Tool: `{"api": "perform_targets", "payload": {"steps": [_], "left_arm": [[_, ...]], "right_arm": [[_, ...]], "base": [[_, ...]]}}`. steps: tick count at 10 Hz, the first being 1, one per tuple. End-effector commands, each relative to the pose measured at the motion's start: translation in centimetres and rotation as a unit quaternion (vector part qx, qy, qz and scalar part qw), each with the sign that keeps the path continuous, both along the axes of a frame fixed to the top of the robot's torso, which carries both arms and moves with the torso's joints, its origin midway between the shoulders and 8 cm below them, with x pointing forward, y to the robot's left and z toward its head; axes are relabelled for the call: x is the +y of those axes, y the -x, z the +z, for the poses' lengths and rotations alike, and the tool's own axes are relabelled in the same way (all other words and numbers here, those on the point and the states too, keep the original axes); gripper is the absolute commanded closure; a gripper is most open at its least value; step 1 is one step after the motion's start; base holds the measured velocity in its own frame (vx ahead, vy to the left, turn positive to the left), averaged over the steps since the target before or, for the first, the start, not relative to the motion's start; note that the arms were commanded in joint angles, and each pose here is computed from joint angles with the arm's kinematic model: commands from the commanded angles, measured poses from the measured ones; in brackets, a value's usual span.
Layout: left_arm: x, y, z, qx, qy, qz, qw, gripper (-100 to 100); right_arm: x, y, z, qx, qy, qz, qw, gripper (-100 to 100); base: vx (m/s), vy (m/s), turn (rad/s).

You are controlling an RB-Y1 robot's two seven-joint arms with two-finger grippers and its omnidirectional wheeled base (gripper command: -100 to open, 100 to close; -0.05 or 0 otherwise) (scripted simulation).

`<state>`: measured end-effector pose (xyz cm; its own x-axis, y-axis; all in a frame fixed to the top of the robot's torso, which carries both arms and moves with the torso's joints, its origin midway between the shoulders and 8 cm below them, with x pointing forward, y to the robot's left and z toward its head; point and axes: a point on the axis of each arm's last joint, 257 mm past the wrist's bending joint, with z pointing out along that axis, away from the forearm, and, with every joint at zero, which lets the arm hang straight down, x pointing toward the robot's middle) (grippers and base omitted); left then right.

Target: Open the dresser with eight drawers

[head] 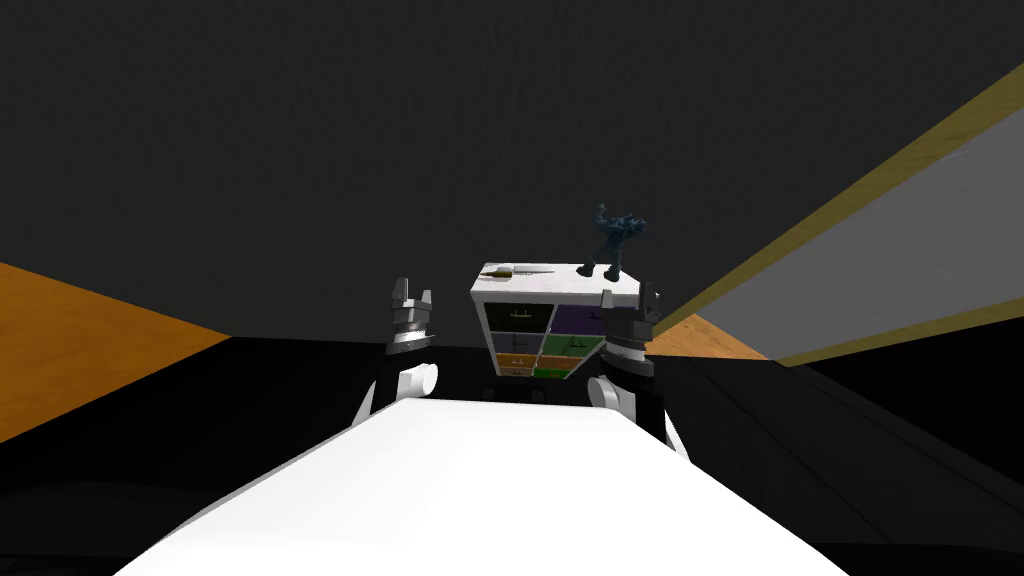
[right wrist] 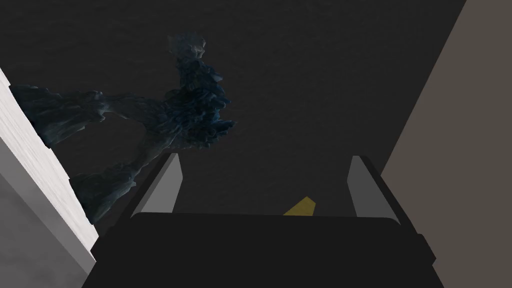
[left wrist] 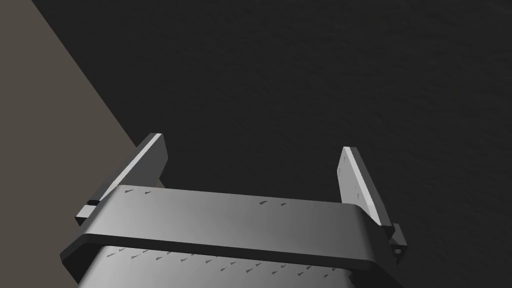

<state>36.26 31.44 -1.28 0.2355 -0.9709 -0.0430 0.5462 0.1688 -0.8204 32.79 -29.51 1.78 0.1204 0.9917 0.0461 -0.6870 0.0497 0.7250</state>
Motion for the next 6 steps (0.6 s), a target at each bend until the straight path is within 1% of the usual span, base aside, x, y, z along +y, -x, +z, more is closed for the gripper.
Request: {"api": "perform_targets", "payload": {"steps": [1,6], "left_arm": [[0.0,0.0,0.0,0.0,0.0,0.0,1.0,0],[0.0,0.0,0.01,0.0,0.0,0.0,1.0,0]], "right_arm": [[0.0,0.0,0.0,0.0,0.0,0.0,1.0,0],[0.0,0.01,0.01,0.0,0.0,0.0,1.0,0]], "base": [[0.0,0.0,0.0],[0.0,0.0,0.0]]}}
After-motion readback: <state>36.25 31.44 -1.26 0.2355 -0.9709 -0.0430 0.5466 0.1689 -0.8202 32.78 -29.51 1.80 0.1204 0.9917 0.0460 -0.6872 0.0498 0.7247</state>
